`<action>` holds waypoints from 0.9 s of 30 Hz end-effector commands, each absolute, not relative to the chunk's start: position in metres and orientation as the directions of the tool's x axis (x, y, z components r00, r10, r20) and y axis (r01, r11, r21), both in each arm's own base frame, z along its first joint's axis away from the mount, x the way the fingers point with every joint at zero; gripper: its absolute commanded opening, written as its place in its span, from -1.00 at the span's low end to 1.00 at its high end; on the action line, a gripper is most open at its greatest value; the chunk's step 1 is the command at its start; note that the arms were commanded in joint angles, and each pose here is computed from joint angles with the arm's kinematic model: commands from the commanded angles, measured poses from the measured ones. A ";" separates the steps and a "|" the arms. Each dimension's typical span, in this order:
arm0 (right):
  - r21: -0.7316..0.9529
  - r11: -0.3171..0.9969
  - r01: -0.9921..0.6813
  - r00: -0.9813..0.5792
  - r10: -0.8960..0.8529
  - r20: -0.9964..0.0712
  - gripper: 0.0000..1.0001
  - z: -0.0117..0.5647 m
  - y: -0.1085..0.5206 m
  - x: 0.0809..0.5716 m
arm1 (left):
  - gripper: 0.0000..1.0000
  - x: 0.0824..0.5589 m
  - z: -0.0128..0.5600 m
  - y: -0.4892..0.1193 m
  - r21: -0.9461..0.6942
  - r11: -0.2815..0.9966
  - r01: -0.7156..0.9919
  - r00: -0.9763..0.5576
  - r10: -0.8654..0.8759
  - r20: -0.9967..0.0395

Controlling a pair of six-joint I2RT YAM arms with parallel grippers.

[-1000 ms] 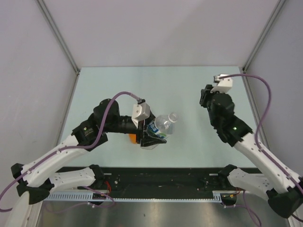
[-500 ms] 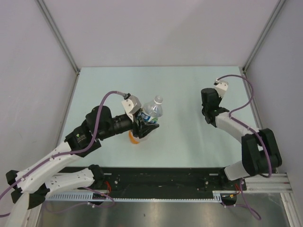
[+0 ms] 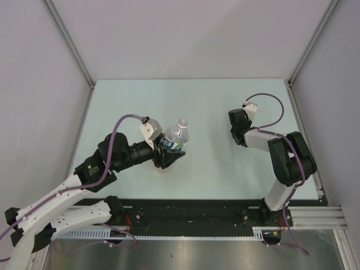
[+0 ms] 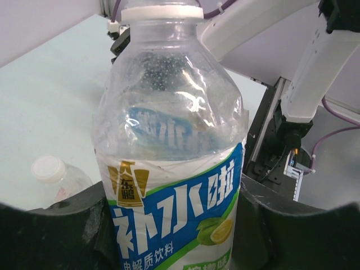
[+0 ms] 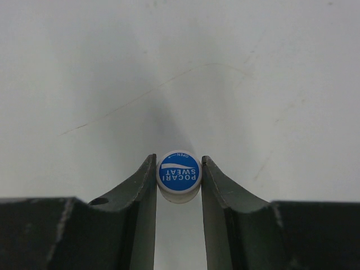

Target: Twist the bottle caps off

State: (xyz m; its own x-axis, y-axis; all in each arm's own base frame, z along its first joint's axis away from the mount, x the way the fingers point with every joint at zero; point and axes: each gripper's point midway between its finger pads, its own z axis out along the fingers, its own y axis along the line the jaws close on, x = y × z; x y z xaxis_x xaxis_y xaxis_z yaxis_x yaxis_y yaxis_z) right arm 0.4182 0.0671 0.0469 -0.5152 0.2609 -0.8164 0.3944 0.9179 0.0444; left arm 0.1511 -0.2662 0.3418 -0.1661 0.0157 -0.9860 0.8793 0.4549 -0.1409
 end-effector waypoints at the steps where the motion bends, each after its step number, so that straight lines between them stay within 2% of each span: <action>1: 0.135 0.945 0.298 -0.459 0.266 -0.848 -1.00 0.067 0.112 0.439 | -1.00 0.152 0.349 -0.268 -0.161 0.449 0.879 -0.160 -0.041 -0.986; 6: 0.173 0.937 0.303 -0.502 0.311 -0.807 -1.00 0.047 0.117 0.437 | -1.00 0.148 0.350 -0.268 -0.166 0.438 0.884 -0.165 -0.041 -0.985; 19: 0.123 0.952 0.281 -0.579 0.271 -0.769 -1.00 0.017 0.120 0.437 | -1.00 0.148 0.344 -0.268 -0.189 0.436 0.880 -0.188 -0.045 -0.981; 27: 0.122 0.951 0.284 -0.615 0.279 -0.738 -0.34 0.008 0.121 0.433 | -1.00 0.149 0.346 -0.270 -0.184 0.439 0.880 -0.182 -0.046 -0.982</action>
